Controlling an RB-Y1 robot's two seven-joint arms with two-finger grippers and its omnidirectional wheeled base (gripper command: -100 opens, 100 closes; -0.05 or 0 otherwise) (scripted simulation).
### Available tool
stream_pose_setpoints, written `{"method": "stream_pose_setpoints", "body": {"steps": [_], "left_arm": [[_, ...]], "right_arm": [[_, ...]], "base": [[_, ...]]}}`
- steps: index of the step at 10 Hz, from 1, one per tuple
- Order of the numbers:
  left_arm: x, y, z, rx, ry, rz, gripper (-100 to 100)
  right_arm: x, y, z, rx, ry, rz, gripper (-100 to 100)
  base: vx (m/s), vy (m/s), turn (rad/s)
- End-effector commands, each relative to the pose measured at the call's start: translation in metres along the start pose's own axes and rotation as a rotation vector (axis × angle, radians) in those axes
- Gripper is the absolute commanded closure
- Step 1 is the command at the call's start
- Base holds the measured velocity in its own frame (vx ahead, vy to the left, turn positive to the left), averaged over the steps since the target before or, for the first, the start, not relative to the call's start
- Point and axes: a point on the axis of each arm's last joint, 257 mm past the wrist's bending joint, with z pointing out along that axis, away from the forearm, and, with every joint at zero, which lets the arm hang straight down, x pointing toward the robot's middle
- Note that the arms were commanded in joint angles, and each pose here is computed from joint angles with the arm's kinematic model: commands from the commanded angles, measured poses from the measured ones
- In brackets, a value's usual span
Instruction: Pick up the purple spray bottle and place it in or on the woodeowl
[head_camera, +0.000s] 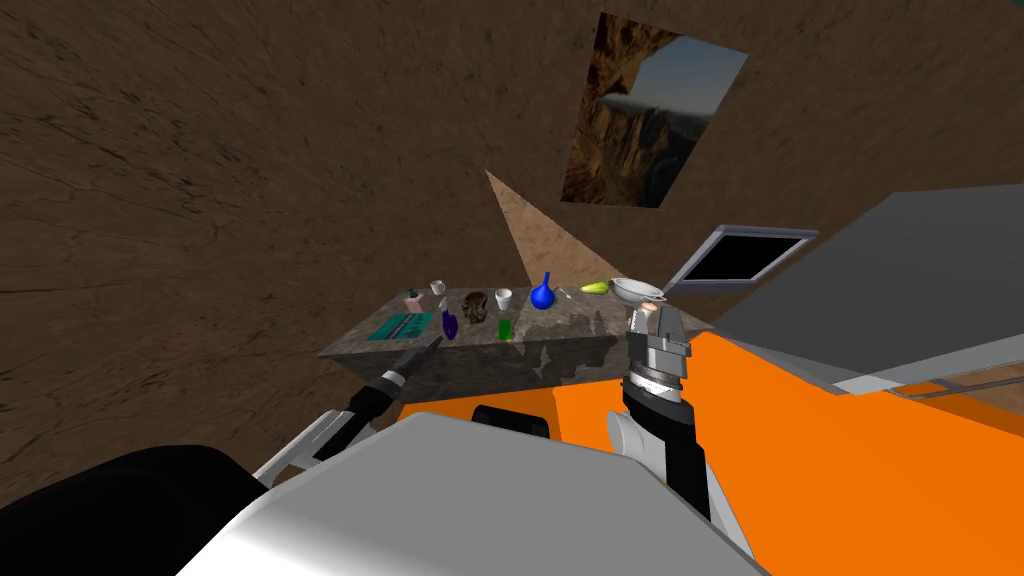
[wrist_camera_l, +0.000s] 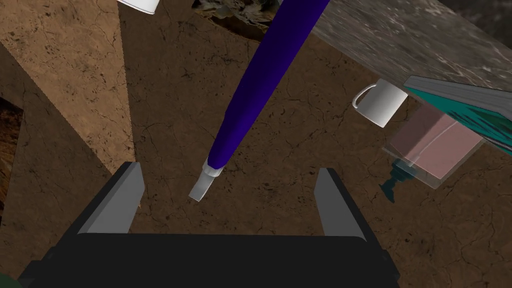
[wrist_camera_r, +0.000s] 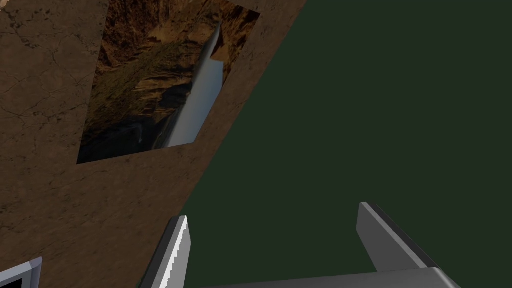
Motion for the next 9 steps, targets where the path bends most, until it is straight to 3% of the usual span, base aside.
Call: {"method": "stream_pose_setpoints", "body": {"steps": [1, 9], "left_arm": [[-0.002, 0.011, 0.004, -0.027, 0.012, 0.057, -100], [-0.028, 0.052, 0.038, -0.136, 0.017, 0.295, -100]], "right_arm": [[0.000, 0.000, 0.000, 0.000, 0.000, 0.000, 0], [0.000, 0.000, 0.000, 0.000, 0.000, 0.000, 0]], "base": [[0.055, -0.079, 0.072], [0.056, -0.082, 0.052]]}}
